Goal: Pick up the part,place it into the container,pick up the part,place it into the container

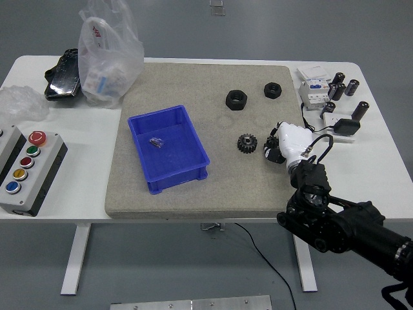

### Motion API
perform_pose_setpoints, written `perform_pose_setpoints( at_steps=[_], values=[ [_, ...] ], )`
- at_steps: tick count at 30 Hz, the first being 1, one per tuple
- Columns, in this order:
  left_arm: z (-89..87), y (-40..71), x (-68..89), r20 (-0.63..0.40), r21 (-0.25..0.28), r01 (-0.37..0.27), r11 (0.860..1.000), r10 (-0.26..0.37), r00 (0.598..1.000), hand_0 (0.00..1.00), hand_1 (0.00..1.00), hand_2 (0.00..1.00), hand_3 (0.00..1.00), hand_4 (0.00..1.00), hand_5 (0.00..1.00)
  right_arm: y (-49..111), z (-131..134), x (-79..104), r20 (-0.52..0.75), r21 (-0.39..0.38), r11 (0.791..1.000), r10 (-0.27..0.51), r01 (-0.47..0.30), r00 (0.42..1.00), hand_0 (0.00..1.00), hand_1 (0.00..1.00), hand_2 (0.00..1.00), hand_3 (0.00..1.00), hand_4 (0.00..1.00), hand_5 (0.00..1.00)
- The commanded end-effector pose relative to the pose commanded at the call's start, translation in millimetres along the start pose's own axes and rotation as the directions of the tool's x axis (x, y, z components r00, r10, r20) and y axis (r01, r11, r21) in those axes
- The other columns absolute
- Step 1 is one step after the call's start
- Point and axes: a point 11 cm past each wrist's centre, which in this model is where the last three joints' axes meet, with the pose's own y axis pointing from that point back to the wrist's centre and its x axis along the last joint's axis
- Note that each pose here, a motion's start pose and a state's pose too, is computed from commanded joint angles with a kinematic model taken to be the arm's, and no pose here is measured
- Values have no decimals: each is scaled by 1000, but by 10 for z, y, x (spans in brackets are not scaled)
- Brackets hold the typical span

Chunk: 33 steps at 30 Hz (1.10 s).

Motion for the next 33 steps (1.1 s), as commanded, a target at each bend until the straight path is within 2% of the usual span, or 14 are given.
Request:
perform_pose_setpoints(
  at_steps=[10,26,27,32,33],
  values=[
    [-6,0,-5,-3,0,2,1000,-2,1000,708,622,604,670,747,467,22,26,-61,-10,0,1000,-16,16,1000,506,436,394,508,652,94],
    [-5,1,-13,-6,-2,4,1000,-4,1000,708,622,606,671,746,469,32,-41,2,11,31,999,14,-15,1000,500,436,385,493,660,114],
    [-6,1,-13,-6,-2,5,1000,-5,1000,708,622,607,673,747,471,33,-42,2,12,32,999,15,-15,1000,499,431,375,465,656,145],
    [-12,1,-17,-7,-1,5,1000,-5,1000,708,622,607,673,747,471,59,-110,120,61,53,998,37,-40,997,499,431,375,465,656,145],
    [-14,1,-16,-7,0,5,1000,-5,1000,709,622,607,674,748,476,67,-137,159,79,60,997,42,-47,996,490,436,346,429,630,157]
  ],
)
